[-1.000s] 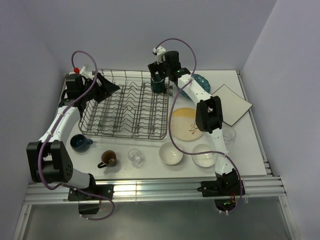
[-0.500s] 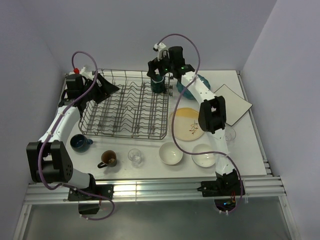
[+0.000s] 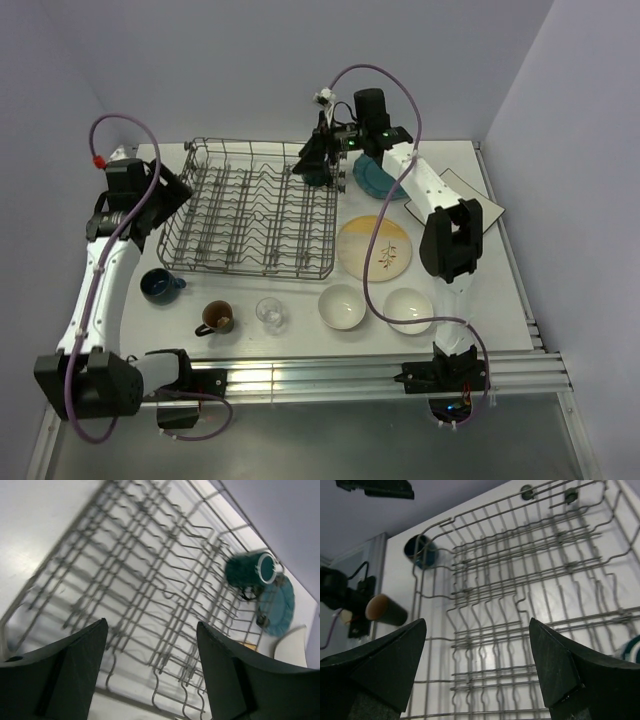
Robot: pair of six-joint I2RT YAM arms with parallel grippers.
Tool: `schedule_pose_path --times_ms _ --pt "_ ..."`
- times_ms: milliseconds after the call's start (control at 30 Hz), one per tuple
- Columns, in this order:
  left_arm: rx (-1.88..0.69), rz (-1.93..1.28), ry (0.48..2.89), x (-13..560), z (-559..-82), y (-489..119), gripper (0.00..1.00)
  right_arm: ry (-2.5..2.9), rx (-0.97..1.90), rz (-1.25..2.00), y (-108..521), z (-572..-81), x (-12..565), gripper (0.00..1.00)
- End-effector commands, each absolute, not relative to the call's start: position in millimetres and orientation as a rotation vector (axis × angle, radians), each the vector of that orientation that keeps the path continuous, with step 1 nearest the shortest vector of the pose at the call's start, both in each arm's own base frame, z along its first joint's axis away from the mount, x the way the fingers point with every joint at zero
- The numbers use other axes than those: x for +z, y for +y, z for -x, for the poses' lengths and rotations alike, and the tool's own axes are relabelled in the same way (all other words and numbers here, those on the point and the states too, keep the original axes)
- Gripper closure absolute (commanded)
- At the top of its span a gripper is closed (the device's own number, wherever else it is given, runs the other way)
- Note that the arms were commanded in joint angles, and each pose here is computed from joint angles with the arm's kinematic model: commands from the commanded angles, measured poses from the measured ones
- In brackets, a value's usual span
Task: Load the mixed dishes into the dish rack
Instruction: Grab a cup with the left arm
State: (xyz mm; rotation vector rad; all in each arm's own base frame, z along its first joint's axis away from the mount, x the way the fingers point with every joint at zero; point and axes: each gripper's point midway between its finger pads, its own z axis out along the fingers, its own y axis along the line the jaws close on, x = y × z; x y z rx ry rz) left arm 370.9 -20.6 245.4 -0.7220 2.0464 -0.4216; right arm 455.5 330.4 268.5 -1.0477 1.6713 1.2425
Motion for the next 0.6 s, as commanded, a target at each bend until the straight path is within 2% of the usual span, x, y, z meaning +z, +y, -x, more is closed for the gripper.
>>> schedule_pose_path --times_ms 0,300,567 --pt "-0.18 0.958 1.982 252.9 -325.8 20.4 0.26 1.649 1.329 1.118 329.3 -417.7 275.6 0.1" --pt "-0.136 1.2 2.06 206.4 -247.9 18.9 0.33 1.684 1.351 1.141 321.3 -404.0 247.8 0.11" --pt "-0.027 1.607 1.885 182.4 -230.3 55.2 0.33 1.698 1.398 1.098 318.5 -407.3 240.3 0.11"
